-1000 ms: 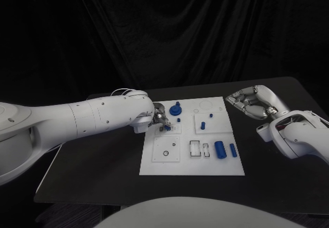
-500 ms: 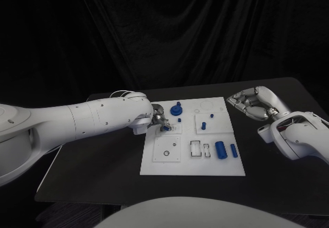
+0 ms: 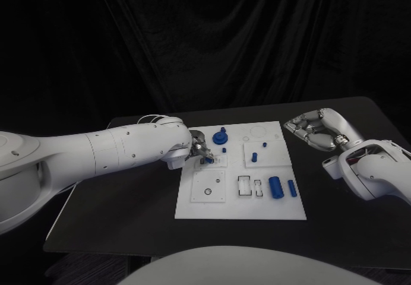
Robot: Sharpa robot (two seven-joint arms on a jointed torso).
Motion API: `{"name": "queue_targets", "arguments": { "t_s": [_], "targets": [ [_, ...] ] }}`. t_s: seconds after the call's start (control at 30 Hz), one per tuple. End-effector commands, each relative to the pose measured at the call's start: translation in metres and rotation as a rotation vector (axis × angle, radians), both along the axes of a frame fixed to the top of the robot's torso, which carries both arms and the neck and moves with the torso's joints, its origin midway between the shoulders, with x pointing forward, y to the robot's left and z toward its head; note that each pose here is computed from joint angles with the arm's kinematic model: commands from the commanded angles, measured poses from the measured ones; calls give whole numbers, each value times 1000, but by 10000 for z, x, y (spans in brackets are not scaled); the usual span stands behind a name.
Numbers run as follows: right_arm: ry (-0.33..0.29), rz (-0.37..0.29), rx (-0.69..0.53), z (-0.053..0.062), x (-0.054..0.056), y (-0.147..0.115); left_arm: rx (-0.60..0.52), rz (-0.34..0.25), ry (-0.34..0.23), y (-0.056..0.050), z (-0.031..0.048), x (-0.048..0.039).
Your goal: Assemble the parts on the task board
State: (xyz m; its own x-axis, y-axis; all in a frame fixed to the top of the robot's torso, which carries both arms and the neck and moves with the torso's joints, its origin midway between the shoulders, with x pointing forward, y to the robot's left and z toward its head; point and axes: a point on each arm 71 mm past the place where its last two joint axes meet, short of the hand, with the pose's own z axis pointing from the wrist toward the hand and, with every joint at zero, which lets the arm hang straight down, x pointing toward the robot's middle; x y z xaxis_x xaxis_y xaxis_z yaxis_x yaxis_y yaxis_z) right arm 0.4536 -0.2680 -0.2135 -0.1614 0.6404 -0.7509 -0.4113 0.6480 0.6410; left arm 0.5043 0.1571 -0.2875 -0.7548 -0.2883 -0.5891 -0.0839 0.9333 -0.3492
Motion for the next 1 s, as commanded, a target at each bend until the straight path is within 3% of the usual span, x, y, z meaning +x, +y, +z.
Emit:
{"name": "queue_targets", "arguments": {
  "t_s": [0.03, 1.0],
  "targets": [
    [20, -8, -4, -24, 0, -7, -14, -7, 2, -32, -55, -39],
    [36, -12, -8, -38, 2, -17, -19, -5, 2, -3, -72, -55]
  ]
}}
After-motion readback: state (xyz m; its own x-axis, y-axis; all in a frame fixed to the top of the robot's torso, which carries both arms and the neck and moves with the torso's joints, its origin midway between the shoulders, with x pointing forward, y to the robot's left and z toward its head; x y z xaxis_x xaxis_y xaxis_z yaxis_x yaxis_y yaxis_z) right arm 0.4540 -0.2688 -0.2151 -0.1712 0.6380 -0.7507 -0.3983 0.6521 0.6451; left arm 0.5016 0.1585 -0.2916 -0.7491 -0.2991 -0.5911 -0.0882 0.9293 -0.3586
